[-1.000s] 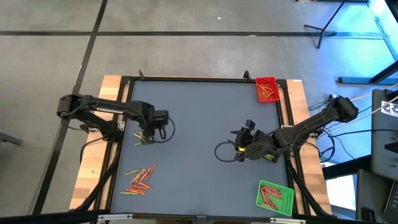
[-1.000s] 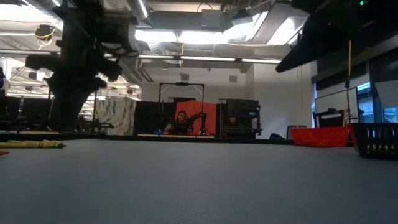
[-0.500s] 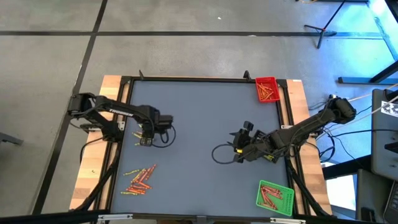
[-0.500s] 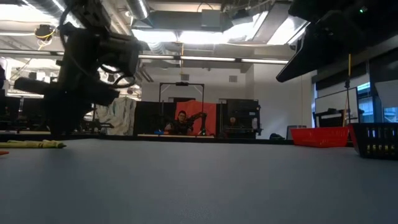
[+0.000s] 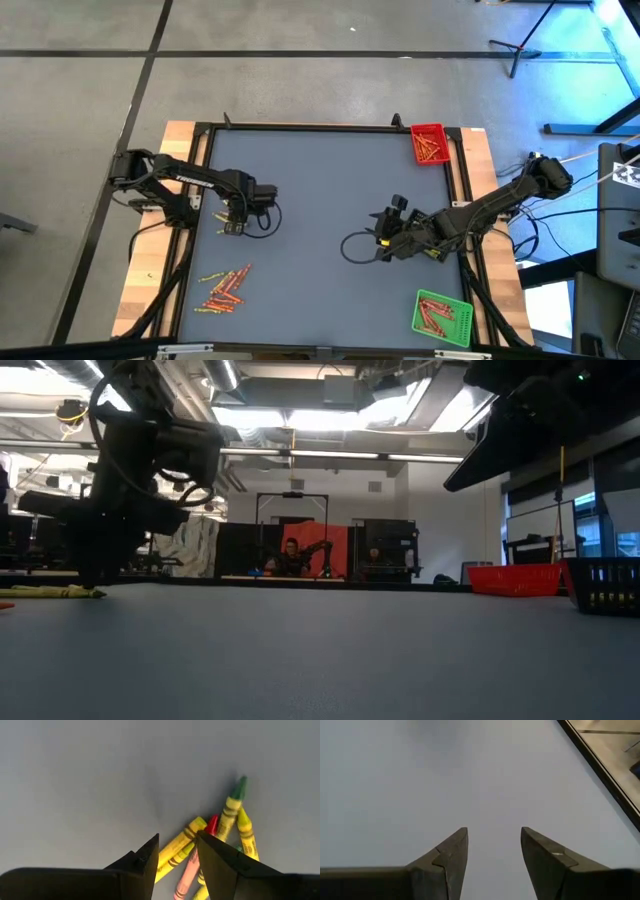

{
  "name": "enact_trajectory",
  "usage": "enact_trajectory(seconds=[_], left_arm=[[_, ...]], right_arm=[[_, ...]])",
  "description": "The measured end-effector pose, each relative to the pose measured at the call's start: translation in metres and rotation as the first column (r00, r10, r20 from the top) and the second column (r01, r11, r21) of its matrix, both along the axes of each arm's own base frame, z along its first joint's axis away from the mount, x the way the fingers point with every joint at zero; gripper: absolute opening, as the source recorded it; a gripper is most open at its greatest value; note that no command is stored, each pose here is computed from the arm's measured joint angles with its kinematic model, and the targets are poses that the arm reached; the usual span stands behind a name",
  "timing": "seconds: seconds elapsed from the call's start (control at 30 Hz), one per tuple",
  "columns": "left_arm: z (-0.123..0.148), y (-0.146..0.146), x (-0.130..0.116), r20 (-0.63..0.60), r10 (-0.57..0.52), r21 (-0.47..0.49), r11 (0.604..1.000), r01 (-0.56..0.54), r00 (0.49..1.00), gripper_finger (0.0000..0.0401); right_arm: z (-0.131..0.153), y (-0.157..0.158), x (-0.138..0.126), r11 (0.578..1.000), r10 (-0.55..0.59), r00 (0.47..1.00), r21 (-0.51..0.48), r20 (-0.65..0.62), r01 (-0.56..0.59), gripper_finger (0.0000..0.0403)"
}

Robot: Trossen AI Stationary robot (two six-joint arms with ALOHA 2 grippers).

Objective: Sort crayons
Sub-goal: Put the yellow green crayon into the black basket

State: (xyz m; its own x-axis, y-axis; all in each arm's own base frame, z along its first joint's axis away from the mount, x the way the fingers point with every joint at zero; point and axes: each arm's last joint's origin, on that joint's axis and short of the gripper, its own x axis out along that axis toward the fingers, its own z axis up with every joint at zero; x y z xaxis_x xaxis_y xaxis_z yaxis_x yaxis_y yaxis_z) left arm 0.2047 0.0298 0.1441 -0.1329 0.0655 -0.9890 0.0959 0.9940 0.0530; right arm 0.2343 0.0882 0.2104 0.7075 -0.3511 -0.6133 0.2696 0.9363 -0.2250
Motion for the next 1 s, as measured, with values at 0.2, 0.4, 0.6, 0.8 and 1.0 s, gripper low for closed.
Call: enact_trajectory(seconds=[0.2,0.4,0.6,0.8,1.0], left_arm=[[-0.001,0.002,-0.002,-0.014,0.008,0.007,1.000,-0.008,1.000,0.0123],[-0.001,0.009,-0.003,-0.013,0.040,0.011,0.999,-0.039,0.999,0.0123],[-0.007,0.023,-0.005,-0.040,0.088,0.005,0.996,-0.087,0.995,0.0123],[-0.018,0.035,-0.004,-0.089,0.083,-0.084,0.992,-0.091,0.993,0.0116],[-0.017,0.041,-0.001,-0.073,0.081,-0.097,0.991,-0.088,0.994,0.0064]], right_arm=[[0.000,0.000,0.000,1.000,0.000,1.000,0.000,-0.001,0.000,0.0182],[0.000,0.000,0.000,1.000,0.000,1.000,0.000,0.000,0.000,0.0182],[0.000,0.000,0.000,1.000,0.000,1.000,0.000,0.001,0.000,0.0182],[0.000,0.000,0.000,1.000,0.000,1.000,0.000,0.002,0.000,0.0182],[0.000,0.000,0.000,1.000,-0.005,1.000,-0.005,0.005,0.005,0.0182]])
